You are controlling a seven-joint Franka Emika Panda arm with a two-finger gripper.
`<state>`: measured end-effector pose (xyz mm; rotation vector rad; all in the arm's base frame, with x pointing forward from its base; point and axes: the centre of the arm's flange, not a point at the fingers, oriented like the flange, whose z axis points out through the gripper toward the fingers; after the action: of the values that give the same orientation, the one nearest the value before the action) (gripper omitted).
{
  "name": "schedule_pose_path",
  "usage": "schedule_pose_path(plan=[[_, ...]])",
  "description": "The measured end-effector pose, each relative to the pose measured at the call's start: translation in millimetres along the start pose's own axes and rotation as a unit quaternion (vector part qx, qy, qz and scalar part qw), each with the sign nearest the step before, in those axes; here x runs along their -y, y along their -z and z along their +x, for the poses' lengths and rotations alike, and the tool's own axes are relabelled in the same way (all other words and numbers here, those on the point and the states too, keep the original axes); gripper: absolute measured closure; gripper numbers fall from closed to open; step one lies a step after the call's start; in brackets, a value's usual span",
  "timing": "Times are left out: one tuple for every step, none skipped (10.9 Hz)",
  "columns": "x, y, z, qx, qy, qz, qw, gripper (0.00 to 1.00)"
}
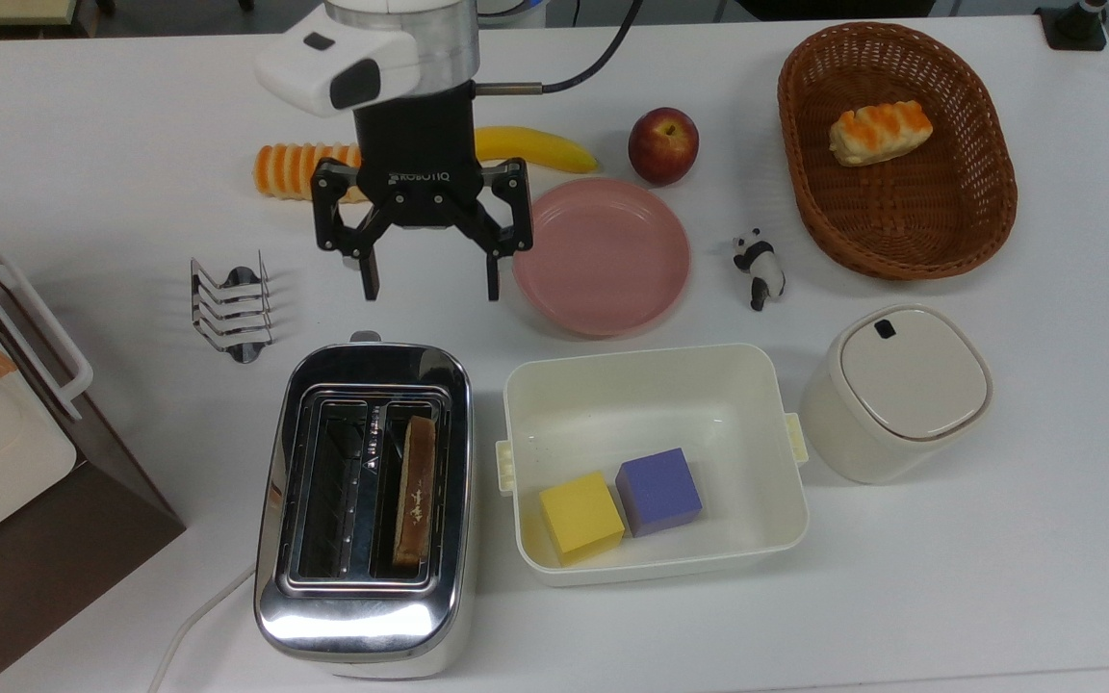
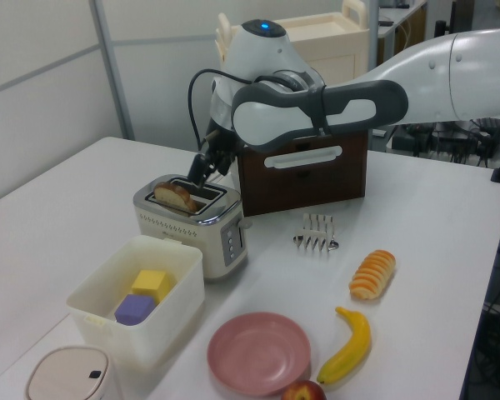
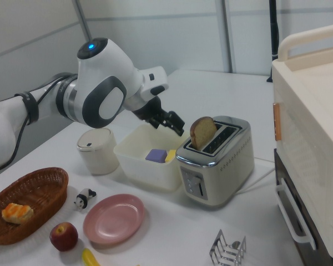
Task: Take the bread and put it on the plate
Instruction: 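Move the open gripper over the toaster toward the bread slice, then close the gripper on the bread slice's crust in the toaster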
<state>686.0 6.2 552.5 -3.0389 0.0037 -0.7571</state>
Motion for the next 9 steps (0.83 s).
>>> schedule_pose_path(plan=[[-1,1,4,-0.018,0.004,-0.006,0.9998,0.04],[-2,-3,9,-0.031,0.012,-0.018,0.9993,0.04],[-1,-15,13,-0.031,0.022,-0.036,0.9986,0.04],[-1,-33,14,-0.025,0.031,-0.054,0.9977,0.04],[0,-55,16,-0.027,0.037,-0.065,0.9968,0.05],[1,-70,16,-0.032,0.041,-0.071,0.9961,0.05],[2,-85,15,-0.038,0.047,-0.078,0.9951,0.07],[4,-99,14,-0.043,0.051,-0.087,0.9939,0.07],[6,-110,13,-0.047,0.054,-0.096,0.9929,0.13]])
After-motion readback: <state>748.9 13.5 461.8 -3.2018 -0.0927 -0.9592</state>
